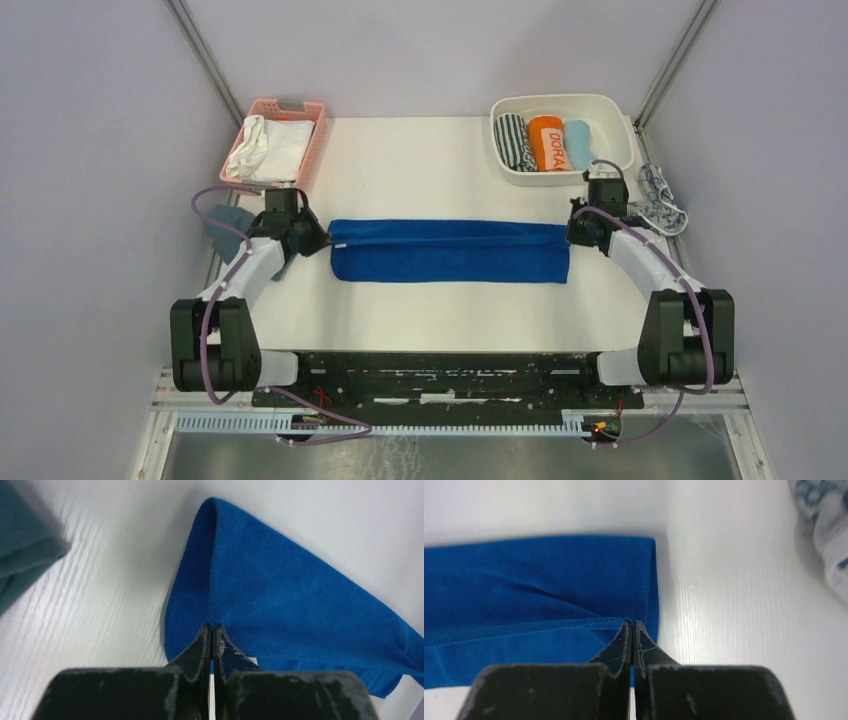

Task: Roll the towels
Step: Fold the towel at the center of the board.

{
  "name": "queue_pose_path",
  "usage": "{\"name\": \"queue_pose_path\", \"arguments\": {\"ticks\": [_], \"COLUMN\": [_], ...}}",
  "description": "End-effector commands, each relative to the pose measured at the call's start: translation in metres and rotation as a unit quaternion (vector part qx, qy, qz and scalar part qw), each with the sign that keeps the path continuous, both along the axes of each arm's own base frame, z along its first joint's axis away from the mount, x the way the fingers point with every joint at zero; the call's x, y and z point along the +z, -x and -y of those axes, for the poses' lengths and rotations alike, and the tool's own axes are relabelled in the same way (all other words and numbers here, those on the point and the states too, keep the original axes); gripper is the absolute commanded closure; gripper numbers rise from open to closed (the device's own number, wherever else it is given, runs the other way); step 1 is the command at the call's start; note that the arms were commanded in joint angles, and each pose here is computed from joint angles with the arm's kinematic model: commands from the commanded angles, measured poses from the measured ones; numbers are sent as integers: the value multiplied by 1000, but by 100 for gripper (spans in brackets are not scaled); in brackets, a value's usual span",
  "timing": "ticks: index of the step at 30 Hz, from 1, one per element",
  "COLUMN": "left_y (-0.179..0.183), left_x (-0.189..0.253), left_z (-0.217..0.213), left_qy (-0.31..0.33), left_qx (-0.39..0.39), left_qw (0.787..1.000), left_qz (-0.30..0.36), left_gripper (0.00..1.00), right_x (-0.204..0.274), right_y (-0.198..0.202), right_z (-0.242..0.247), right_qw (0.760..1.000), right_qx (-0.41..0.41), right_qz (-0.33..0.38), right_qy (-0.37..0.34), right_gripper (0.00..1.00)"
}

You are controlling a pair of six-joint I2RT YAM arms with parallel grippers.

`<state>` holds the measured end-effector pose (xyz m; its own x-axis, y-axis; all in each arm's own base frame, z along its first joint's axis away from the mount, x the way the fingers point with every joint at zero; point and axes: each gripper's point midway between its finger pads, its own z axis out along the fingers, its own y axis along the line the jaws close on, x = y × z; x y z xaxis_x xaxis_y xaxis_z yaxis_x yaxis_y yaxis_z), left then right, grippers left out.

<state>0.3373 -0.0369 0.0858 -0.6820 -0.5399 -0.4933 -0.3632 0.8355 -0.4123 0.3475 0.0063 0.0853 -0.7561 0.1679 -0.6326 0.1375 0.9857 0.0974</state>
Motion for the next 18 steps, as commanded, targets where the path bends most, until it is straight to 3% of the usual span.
{"name": "queue_pose_path", "arguments": {"ticks": [1, 13, 18], "left_y": [9, 45, 40], "left_x": [-3, -61, -54], "left_z": [-4, 2, 1], "left_qy": [24, 62, 56], "left_qx": [49, 88, 86], "left_qw": [998, 993, 994], "left_qz": [16, -44, -39], "left_gripper": [97, 97, 97], "right_x": [-7, -54, -41], "right_y": [19, 41, 33], "right_z": [5, 5, 5], "right_qw": [999, 993, 994], "right_qx": [-46, -82, -81], "right_qz": [9, -86, -69], "right_qy": [-10, -21, -21], "right_gripper": [99, 100, 100]}}
